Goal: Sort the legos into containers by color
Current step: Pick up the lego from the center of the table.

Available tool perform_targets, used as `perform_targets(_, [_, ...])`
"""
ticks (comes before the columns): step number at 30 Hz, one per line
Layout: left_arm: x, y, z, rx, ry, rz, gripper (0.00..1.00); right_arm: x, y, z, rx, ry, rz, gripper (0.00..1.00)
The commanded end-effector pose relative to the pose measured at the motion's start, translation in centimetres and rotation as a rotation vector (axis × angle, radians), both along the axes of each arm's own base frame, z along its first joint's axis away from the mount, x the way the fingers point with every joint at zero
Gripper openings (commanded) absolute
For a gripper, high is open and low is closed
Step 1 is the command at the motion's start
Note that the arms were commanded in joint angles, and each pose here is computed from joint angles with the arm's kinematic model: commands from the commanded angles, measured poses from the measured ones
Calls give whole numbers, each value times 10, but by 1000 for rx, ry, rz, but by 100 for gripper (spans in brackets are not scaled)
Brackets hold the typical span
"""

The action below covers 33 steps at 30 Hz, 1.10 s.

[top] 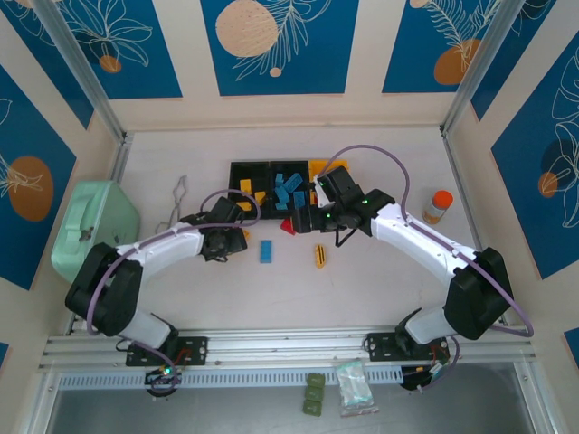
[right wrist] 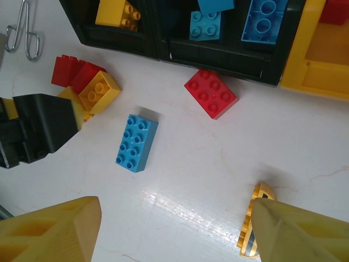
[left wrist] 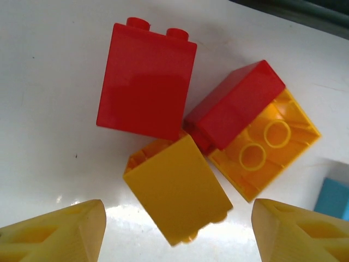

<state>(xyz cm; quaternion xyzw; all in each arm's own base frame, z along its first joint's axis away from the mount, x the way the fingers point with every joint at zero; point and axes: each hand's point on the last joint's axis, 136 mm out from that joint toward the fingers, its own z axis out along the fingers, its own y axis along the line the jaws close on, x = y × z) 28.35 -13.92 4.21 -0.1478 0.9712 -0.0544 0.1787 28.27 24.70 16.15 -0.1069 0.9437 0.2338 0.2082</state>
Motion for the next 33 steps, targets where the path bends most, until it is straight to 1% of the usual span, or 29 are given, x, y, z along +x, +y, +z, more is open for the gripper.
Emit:
perform_targets(1, [19,2,2,6,-51,33,70,-4,5,1,36,17,9,72])
perform_targets(3, [21,3,-3,16,-43,37,69,-5,6,-1,34,22,9,72])
perform_targets(5, [20,6,-5,27,-33,43,65,-5,6,-2,34,26,9,72])
perform_targets(9, [15,9,-6,29,-27,45,52,-6,7,-4,34,29,8,72])
perform_targets(12, [7,13,-5,28,-22,45,46,-5,9,-6,36,35,10,72])
perform_targets(13, [5,15,-5,26,-19,44,41,-4,10,-6,37,34,11,71])
perform_targets(16, [-3,15,-1,12,-12,35,36,-4,14,-7,34,35,17,71])
perform_targets(20, [-9,13,14,-17,-26,10,33,-5,17,-7,34,38,24,71])
perform_targets(24, [-8,6,40,-58,-62,-35,32,-9,21,-6,42,37,41,71])
perform_targets(28, [8,-7,66,-82,-99,-81,31,-16,24,-6,53,35,53,71])
perform_targets(33, [39,-26,86,-95,-129,-126,29,-23,23,-7,65,37,47,71])
